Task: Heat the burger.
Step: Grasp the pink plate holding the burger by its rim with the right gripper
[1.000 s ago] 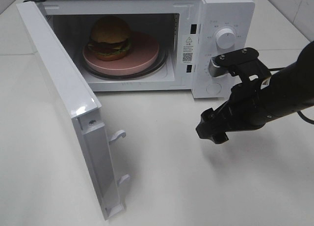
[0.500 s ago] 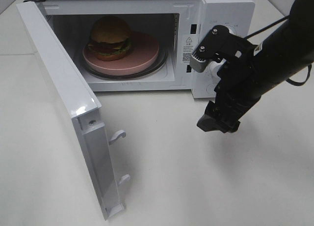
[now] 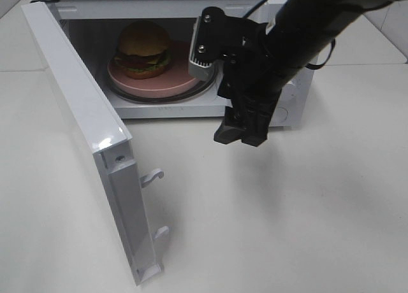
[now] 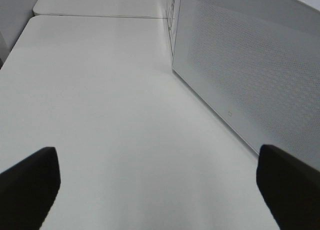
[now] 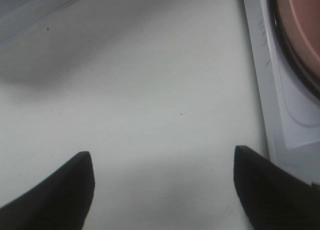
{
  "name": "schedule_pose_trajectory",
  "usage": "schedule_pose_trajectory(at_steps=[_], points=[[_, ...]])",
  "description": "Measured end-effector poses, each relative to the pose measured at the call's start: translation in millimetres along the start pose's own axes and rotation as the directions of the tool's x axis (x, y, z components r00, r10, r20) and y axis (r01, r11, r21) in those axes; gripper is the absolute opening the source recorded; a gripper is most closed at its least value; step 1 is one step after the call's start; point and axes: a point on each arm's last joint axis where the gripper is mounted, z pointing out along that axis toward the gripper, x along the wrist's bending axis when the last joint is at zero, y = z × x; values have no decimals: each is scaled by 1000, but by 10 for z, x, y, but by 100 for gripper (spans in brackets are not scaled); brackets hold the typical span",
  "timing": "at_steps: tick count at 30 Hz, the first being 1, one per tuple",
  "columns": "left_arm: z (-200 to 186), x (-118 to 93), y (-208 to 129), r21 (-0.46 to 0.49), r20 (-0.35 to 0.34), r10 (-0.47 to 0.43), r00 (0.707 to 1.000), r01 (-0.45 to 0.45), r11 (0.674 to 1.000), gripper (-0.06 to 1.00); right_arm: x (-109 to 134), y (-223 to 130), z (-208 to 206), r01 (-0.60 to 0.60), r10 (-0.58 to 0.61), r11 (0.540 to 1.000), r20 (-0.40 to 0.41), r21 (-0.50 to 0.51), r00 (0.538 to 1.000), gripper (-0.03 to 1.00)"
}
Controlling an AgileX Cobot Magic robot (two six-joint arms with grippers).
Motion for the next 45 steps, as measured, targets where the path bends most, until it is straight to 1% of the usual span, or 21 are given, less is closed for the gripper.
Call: schedule_pose_trajectory(at_steps=[1,2,4,5,6,7,9,10,11,13,14,15,16,18,22,26,38,45], points=[[0,0,0,0,0,0,1000,0,1000,99,0,0,0,0,0,1000,0,0,1000,77],[0,0,0,0,0,0,1000,0,1000,99,-66,103,43,44,-44,999,-12,-3,999,77],[0,0,0,0,0,0,1000,0,1000,99,-87,139,68,60,-60,998,-19,-3,998,77],[0,0,0,0,0,0,1000,0,1000,99,-143,213,146,93,-93,996,-33,-2,995,77],[0,0,0,0,0,0,1000,0,1000,99,-143,213,146,93,-93,996,-33,-2,995,77],[0,0,0,0,0,0,1000,0,1000,99,-229,280,205,112,-112,994,-29,-3,993,77],[0,0,0,0,0,0,1000,0,1000,99,-268,323,219,125,-125,992,-26,-8,992,77],[0,0,0,0,0,0,1000,0,1000,99,-333,398,264,145,-145,989,-22,-10,989,77],[0,0,0,0,0,0,1000,0,1000,99,-333,398,264,145,-145,989,-22,-10,989,77],[0,0,0,0,0,0,1000,0,1000,99,-447,491,337,157,-157,988,-20,-14,987,77],[0,0,0,0,0,0,1000,0,1000,99,-447,491,337,157,-157,988,-20,-14,987,77],[0,0,0,0,0,0,1000,0,1000,99,-509,561,401,169,-169,986,-24,-13,985,77],[0,0,0,0,0,0,1000,0,1000,99,-509,561,401,169,-169,986,-24,-13,985,77],[0,0,0,0,0,0,1000,0,1000,99,-590,643,492,178,-178,984,-32,-16,984,77],[0,0,0,0,0,0,1000,0,1000,99,-666,690,576,187,-187,982,-32,-11,982,76],[0,0,0,0,0,0,1000,0,1000,99,-764,712,711,203,-202,979,-24,17,979,76],[0,0,0,0,0,0,1000,0,1000,99,-794,683,1015,193,-191,980,-45,43,981,76],[0,0,0,0,0,0,1000,0,1000,99,-782,657,1100,190,-187,980,-58,52,981,76]])
